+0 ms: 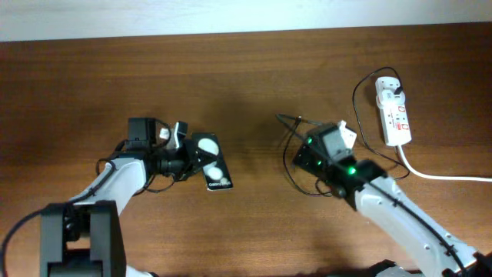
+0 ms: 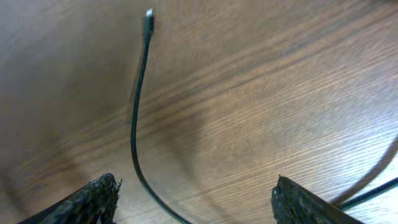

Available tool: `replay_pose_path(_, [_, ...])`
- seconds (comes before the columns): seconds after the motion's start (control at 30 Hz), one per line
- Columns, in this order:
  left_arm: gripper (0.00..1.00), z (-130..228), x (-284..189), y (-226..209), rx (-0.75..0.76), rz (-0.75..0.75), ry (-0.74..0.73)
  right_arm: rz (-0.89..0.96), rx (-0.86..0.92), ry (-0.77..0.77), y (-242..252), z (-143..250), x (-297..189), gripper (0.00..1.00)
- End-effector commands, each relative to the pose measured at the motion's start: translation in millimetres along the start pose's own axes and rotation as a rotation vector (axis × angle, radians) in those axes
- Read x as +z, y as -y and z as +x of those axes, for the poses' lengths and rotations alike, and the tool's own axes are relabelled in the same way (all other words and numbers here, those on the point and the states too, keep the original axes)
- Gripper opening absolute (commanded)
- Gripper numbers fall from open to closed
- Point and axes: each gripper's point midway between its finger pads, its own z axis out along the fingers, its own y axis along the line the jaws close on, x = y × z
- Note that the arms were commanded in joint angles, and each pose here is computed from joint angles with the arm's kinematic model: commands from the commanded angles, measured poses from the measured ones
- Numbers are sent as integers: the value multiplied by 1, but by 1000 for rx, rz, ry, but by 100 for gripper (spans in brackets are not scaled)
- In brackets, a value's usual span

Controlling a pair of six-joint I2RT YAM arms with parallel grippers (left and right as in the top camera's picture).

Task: Plug charger to phone and switch on socket
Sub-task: 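Grasp the black USB-C cable end with the right gripper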

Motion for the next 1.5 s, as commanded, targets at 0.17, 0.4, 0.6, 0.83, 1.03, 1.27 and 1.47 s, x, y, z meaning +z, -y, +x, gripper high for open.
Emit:
replay_pose_path(0.17, [0, 14, -5, 32, 26, 178, -93, 92, -138, -112, -39, -51, 58, 81])
replay_pose_path(0.4, [0, 15, -5, 33, 24, 186, -99, 94, -140, -142, -44, -43, 117, 75])
replay_pose_path(0.6, [0, 15, -5, 33, 21, 186, -99, 60, -187, -104, -52, -46, 142, 54])
replay_pose_path(0.83, [0, 15, -5, 33, 21, 186, -99, 108, -235, -168, -39, -29, 146, 21])
replay_pose_path(1.03, [0, 14, -5, 32, 22, 183, -96, 142, -381, -251, -24, -15, 136, 4])
replay_pose_path(1.27, [0, 13, -5, 33, 26, 184, -93, 31, -376, -195, -53, -45, 40, 4])
replay_pose_path(1.47, [0, 10, -18, 79, 191, 411, -125, -149, -429, -322, -55, -7, -75, 4])
